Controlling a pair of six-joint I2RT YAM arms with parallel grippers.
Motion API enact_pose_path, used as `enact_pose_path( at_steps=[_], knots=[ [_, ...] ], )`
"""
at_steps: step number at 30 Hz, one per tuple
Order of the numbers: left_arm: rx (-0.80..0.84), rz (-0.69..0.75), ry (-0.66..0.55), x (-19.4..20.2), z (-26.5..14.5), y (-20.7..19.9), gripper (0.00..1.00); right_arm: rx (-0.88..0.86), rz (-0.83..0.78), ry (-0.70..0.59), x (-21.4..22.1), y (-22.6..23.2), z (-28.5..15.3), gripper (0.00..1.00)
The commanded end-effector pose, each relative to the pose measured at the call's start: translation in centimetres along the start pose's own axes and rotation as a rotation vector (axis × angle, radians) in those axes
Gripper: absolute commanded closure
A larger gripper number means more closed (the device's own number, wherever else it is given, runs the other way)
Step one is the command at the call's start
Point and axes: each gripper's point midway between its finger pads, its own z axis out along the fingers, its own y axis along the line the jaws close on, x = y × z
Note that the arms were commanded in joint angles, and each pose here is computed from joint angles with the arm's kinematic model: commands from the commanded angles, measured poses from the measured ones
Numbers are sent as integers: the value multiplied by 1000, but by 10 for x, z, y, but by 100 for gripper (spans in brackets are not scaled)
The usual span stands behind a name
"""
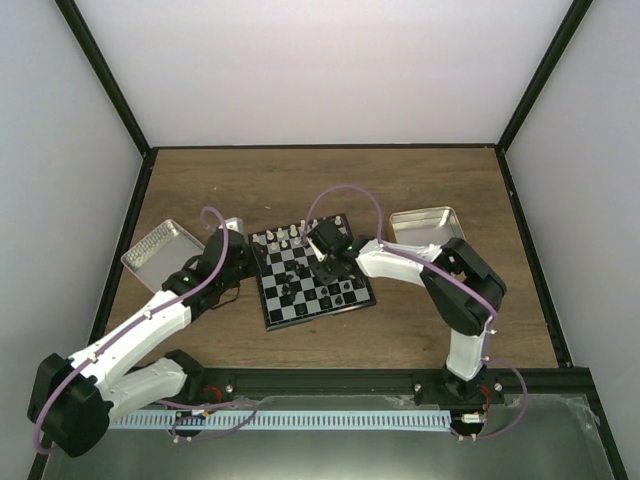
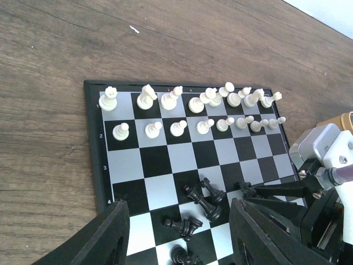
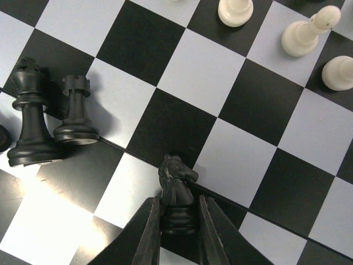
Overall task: Set up the chess pieces on the board
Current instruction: Pick up the chess piece from the chessboard, then place the chess piece on the chessboard.
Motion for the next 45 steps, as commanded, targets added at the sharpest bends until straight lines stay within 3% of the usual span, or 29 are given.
enact_pose_path(
  at_steps=[1,6,13,20,23,31,40,45],
  knots=[
    [22,-13,-10,-2,-2,-2,48,27,4,-98,-17,0,-15,86],
    [96,-62,7,-1,-6,-15,41,-7,-18,-283,-47,15,-50,86],
    [388,-102,18,-10,-29,-67,24,-139,-133,-615,-75,62,-124,86],
    [553,-176,53,-10,-40,-92,23,-221,-170,-785,-82,78,-171,85],
    [615,-213,81,-7,-42,-101,30,-233,-168,-806,-83,80,-178,85],
    [672,-217,123,3,-46,-105,65,-245,-148,-809,-84,80,-181,85],
    [686,-189,91,2,-52,-103,95,-262,-137,-793,-83,83,-177,83],
    [605,-123,49,-3,-49,-93,96,-253,-70,-723,-76,78,-162,53]
  ],
)
